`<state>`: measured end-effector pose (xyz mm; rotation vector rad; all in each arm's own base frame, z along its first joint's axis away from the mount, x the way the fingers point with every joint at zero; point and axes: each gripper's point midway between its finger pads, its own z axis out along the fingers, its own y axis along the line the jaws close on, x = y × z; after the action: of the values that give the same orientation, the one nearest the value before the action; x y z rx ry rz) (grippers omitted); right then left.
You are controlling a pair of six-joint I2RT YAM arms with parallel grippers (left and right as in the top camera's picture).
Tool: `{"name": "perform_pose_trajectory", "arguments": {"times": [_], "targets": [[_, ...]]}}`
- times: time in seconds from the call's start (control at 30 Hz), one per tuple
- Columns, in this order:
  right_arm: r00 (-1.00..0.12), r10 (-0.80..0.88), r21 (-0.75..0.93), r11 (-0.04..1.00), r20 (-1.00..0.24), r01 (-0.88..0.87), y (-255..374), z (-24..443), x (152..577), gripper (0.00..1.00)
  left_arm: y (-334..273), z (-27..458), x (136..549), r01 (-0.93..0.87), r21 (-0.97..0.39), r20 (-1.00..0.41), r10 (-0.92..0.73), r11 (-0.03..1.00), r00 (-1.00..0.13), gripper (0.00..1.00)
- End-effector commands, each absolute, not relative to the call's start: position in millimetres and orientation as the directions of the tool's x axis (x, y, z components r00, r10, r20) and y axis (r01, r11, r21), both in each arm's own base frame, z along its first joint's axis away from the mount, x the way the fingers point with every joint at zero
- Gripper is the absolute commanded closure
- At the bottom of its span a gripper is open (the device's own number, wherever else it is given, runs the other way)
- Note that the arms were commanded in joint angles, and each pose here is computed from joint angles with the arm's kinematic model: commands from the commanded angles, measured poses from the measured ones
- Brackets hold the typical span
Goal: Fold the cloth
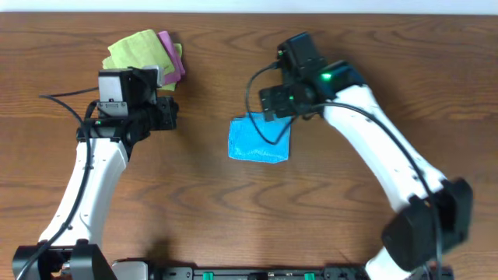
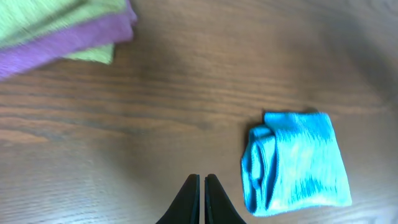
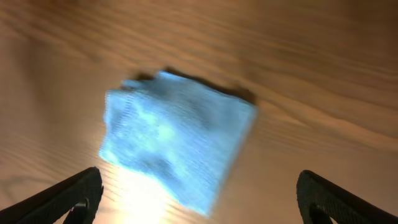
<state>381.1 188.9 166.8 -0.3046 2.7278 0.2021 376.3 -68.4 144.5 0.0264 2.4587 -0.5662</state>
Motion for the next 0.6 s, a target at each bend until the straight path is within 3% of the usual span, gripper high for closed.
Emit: {"name": "perform_pose_trajectory", "arguments": {"times": [0.0,0.07,0.23,0.27,0.3,0.33,0.57], "targets": [[-0.868,-0.174,0.011,0.979,-0.466,-0.202,165.0,196.0,386.6,0.01,-77.3,142.9,370.0,0.190,-0.399,-0.568,-0.079,0.897,-0.819,0.94],[-0.864,-0.163,-0.014,0.984,-0.477,-0.179,159.2,198.8,388.0,0.01,-77.4,143.3,370.5,0.191,-0.398,-0.571,-0.079,0.897,-0.817,0.87],[-0.847,-0.125,-0.076,0.992,-0.517,-0.100,145.2,203.7,398.2,0.01,-77.4,143.4,370.7,0.190,-0.399,-0.571,-0.081,0.897,-0.817,0.53],[-0.839,-0.118,-0.093,0.992,-0.532,-0.080,141.4,205.9,401.7,0.01,-77.4,143.4,370.7,0.182,-0.404,-0.567,-0.089,0.896,-0.819,0.39],[-0.828,-0.112,-0.110,0.992,-0.550,-0.061,137.7,208.8,406.0,0.01,-77.4,143.3,370.6,0.174,-0.410,-0.562,-0.098,0.895,-0.821,0.13],[-0.819,-0.108,-0.118,0.992,-0.563,-0.050,135.8,211.1,409.2,0.01,-77.4,143.3,370.5,0.167,-0.414,-0.559,-0.105,0.895,-0.823,0.04],[-0.760,-0.072,-0.093,0.996,-0.646,-0.016,138.5,225.7,429.2,0.01,-77.4,139.7,365.7,0.126,-0.438,-0.522,-0.137,0.890,-0.842,0.05]]}}
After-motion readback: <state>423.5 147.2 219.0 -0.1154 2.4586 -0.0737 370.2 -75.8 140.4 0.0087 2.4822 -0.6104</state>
